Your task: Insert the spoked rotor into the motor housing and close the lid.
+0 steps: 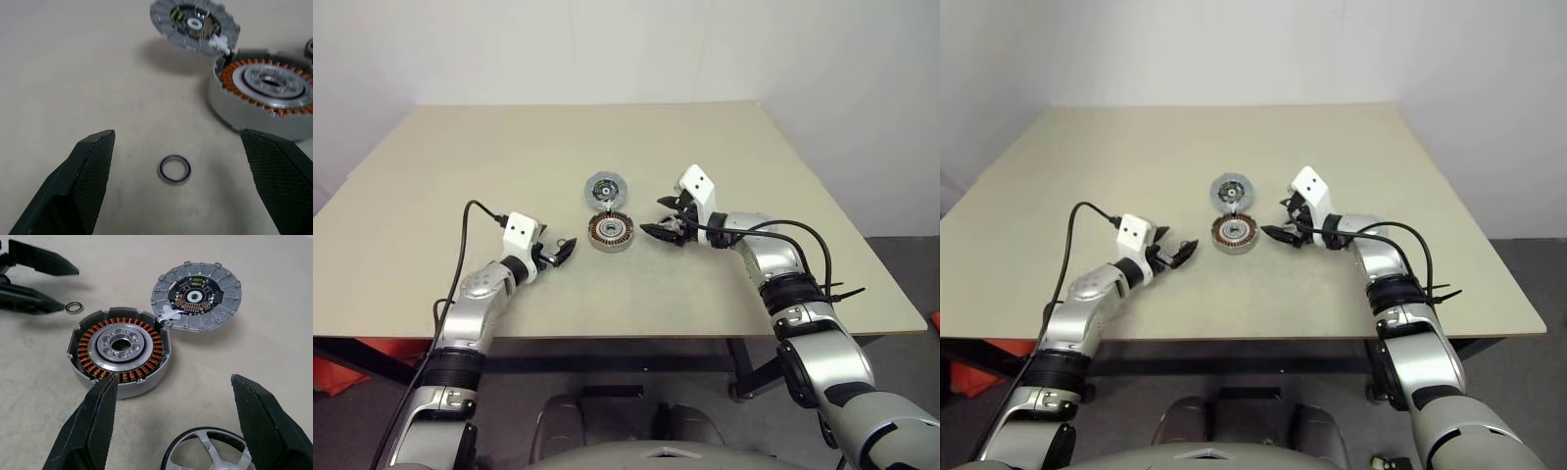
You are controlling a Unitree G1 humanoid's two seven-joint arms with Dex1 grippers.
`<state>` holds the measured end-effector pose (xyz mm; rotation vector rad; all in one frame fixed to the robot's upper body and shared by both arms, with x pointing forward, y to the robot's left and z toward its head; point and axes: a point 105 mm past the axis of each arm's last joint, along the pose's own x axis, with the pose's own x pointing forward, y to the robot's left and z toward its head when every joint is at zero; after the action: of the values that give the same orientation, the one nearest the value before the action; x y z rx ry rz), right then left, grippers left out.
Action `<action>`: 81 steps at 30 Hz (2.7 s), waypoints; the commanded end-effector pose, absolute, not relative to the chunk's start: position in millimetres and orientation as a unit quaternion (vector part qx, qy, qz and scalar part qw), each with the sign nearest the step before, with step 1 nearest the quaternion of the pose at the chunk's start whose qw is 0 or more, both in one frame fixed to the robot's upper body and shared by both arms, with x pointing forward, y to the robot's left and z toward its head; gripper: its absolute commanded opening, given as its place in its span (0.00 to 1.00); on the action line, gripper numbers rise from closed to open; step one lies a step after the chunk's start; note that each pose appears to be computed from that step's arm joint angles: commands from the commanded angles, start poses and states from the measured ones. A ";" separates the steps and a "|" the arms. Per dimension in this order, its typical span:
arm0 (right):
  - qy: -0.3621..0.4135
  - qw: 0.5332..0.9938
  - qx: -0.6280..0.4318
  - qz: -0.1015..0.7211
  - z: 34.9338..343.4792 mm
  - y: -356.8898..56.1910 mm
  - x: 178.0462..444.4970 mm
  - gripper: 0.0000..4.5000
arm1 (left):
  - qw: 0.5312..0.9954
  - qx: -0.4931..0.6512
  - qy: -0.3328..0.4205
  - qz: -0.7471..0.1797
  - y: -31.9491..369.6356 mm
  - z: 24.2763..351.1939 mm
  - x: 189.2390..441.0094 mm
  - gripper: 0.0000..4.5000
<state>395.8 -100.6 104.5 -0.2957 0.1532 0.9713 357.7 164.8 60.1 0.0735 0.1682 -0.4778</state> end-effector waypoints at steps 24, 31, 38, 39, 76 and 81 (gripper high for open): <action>0.034 0.876 -0.155 0.455 129.0 -99.4 403.7 0.93 | 0.962 0.044 0.140 -0.231 160.8 48.2 353.0 0.96; 0.032 0.877 -0.157 0.452 129.9 -100.0 404.9 0.93 | 0.964 0.046 0.148 -0.216 162.9 47.1 355.6 0.96; 0.029 0.880 -0.158 0.446 131.6 -101.5 406.7 0.93 | 0.965 0.061 0.148 -0.207 166.8 46.2 357.5 0.70; 0.029 0.881 -0.158 0.446 131.7 -101.5 406.8 0.93 | 0.965 0.063 0.148 -0.206 167.5 45.7 357.5 0.70; 0.015 0.884 -0.159 0.440 136.3 -96.7 409.7 0.93 | 0.952 0.050 0.190 -0.235 157.9 2.5 353.3 0.70; 0.015 0.883 -0.160 0.441 136.2 -96.2 409.5 0.93 | 0.953 0.054 0.187 -0.233 158.1 6.0 354.9 0.70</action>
<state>405.7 -100.1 115.6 -0.3169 0.1028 0.9169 364.2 157.9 30.3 0.0991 0.2801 -0.4707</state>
